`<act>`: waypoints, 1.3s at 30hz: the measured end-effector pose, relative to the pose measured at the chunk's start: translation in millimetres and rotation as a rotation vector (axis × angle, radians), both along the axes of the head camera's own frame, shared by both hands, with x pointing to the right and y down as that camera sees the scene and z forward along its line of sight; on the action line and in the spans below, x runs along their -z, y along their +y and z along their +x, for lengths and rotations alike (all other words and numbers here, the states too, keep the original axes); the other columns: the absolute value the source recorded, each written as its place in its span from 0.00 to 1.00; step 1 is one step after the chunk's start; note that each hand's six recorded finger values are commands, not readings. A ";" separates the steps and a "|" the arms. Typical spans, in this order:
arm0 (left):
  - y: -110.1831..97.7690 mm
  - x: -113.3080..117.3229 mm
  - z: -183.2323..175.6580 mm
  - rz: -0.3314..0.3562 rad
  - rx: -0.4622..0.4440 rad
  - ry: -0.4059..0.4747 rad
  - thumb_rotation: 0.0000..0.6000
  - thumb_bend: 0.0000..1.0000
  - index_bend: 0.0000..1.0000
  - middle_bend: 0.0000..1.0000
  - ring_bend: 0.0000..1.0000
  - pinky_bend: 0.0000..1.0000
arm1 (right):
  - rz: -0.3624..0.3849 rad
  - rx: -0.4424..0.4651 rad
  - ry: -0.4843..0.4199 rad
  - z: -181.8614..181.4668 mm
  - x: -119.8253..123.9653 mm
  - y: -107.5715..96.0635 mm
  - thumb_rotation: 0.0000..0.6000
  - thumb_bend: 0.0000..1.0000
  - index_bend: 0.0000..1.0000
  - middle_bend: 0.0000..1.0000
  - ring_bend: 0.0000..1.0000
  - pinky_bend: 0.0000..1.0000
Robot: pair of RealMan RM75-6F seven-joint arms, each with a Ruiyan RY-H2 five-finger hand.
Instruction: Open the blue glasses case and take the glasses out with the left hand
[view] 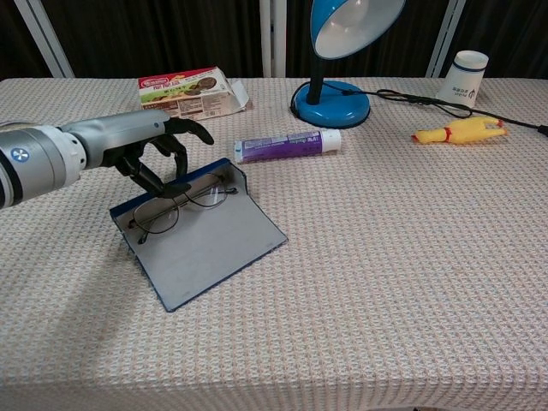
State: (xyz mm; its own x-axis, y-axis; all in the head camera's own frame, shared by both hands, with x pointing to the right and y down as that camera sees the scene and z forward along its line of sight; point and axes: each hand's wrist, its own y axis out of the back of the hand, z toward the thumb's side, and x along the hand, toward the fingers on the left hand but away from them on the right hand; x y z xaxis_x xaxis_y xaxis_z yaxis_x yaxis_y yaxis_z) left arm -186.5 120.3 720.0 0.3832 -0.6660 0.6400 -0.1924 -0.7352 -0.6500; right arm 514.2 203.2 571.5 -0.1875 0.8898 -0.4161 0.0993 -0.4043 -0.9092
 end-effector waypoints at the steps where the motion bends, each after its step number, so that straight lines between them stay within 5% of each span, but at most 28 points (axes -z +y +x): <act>1: -0.5 0.5 -0.1 0.005 -0.002 0.000 1.00 0.38 0.17 0.57 0.21 0.21 | 0.000 0.000 0.000 0.1 -0.1 0.0 1.00 0.25 0.00 0.00 0.00 0.00; 8: -2.6 6.0 -0.8 0.071 -0.038 -0.011 1.00 0.38 0.18 0.57 0.21 0.21 | -0.002 0.001 0.000 -0.1 -1.1 -0.1 1.00 0.25 0.00 0.00 0.00 0.00; 23: 2.3 16.3 -2.8 0.358 -0.215 -0.037 1.00 0.38 0.19 0.59 0.23 0.21 | -0.003 0.005 0.002 -2.2 -1.4 -0.5 1.00 0.25 0.00 0.00 0.00 0.00; 39: 4.9 10.4 -5.6 0.515 -0.320 -0.074 1.00 0.38 0.19 0.59 0.24 0.21 | -0.008 0.004 0.004 -2.5 -2.4 -0.6 1.00 0.25 0.00 0.00 0.00 0.00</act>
State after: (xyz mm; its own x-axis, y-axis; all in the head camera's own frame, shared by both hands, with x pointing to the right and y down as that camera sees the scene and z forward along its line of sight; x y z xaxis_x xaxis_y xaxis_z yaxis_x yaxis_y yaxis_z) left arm -192.1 125.2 709.6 0.5822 -0.7563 0.2984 0.0448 -0.3366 -0.9406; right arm 511.7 202.6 573.9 -0.1860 0.8872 -0.4223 0.0942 -0.4117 -0.9064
